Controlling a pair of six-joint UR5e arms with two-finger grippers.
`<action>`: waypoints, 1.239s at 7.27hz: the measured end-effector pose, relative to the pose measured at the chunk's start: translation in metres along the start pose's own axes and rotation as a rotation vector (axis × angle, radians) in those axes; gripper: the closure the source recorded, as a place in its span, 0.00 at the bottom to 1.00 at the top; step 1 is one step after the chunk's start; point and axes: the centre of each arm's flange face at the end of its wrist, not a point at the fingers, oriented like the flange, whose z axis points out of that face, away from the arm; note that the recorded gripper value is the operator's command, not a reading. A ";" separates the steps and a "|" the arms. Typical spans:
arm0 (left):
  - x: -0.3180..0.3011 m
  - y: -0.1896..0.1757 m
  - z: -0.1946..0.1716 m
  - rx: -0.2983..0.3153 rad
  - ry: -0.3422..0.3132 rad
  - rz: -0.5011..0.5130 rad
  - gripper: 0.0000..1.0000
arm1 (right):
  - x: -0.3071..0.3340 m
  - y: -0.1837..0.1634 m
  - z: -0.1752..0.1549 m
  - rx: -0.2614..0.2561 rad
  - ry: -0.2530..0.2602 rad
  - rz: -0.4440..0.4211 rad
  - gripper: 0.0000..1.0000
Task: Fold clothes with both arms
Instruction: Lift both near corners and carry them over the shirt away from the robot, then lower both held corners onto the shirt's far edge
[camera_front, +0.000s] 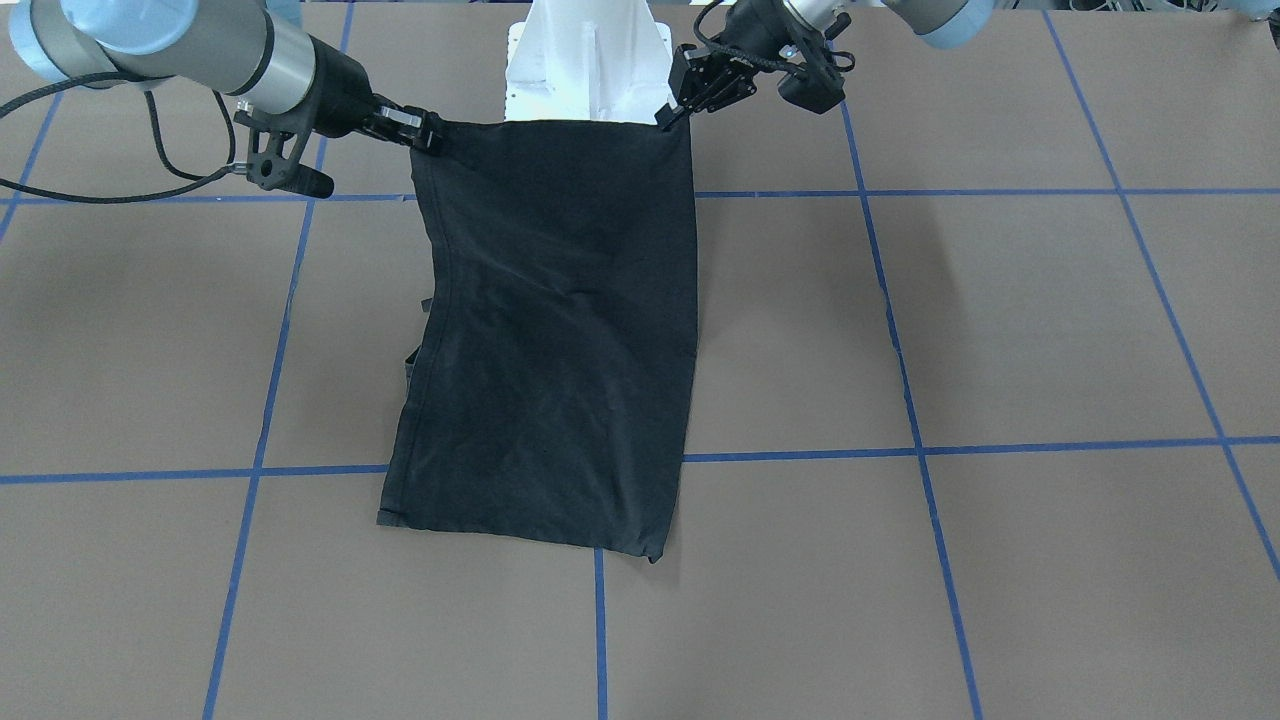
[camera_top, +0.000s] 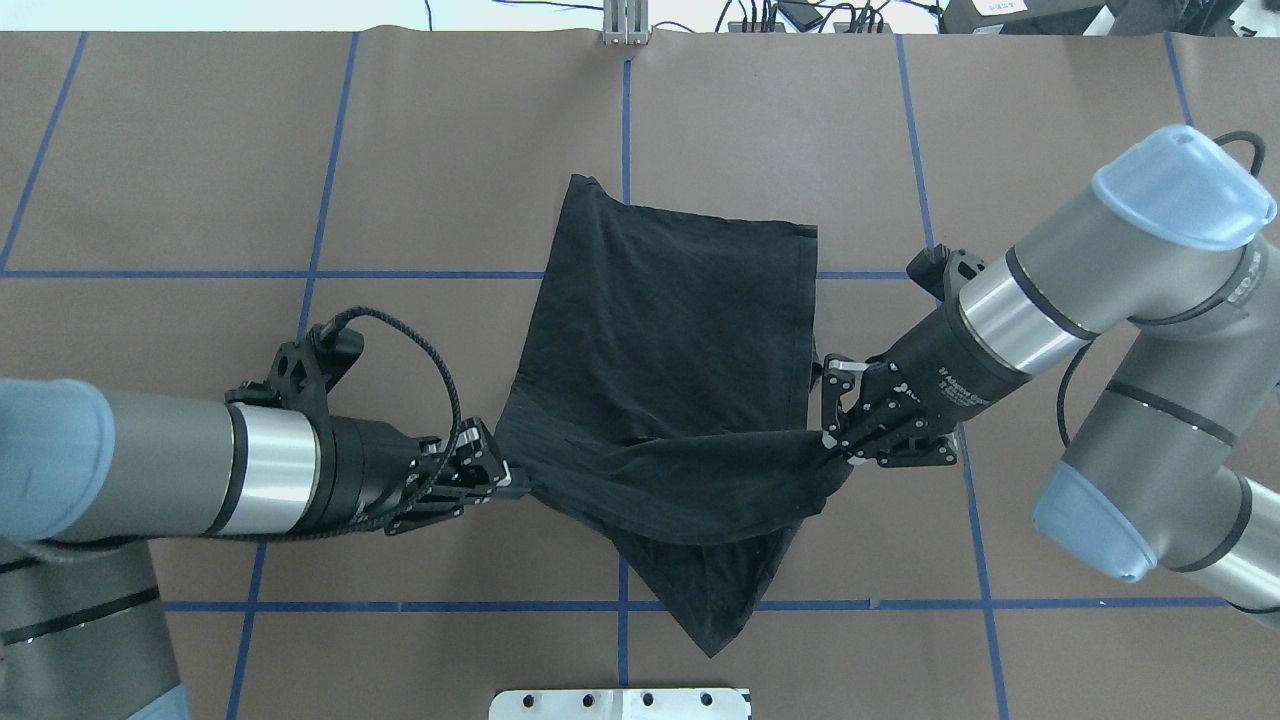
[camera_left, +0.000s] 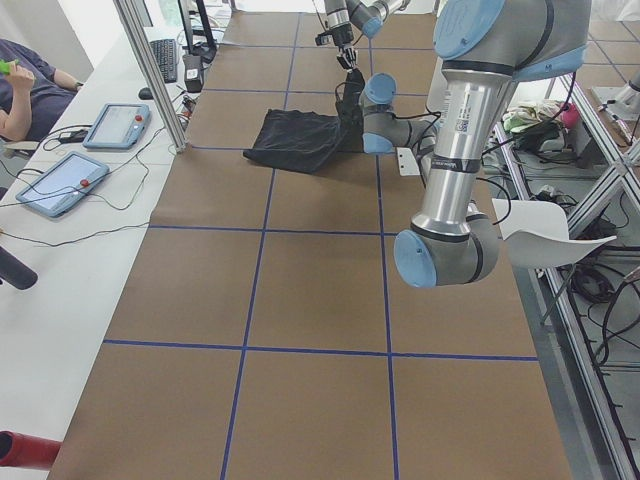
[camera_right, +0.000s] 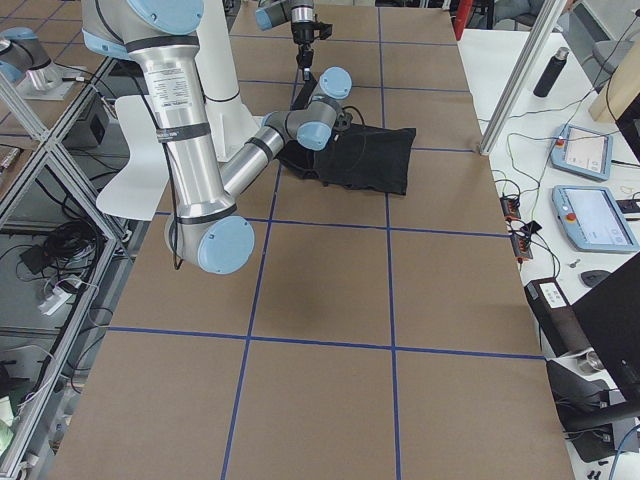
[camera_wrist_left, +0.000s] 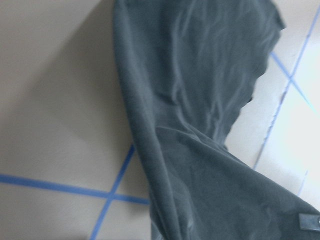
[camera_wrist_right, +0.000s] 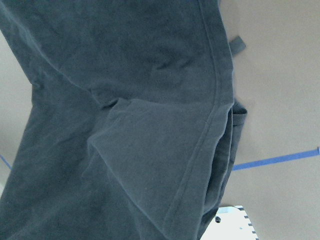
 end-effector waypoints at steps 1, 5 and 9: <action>0.023 -0.029 0.009 0.040 -0.002 0.025 1.00 | -0.007 -0.018 -0.010 0.032 -0.015 0.015 1.00; 0.066 -0.163 0.025 0.246 -0.054 0.059 1.00 | -0.064 -0.118 -0.034 0.141 -0.043 0.113 1.00; 0.070 -0.231 0.086 0.281 -0.061 0.045 1.00 | -0.086 -0.201 -0.030 0.202 -0.003 0.158 1.00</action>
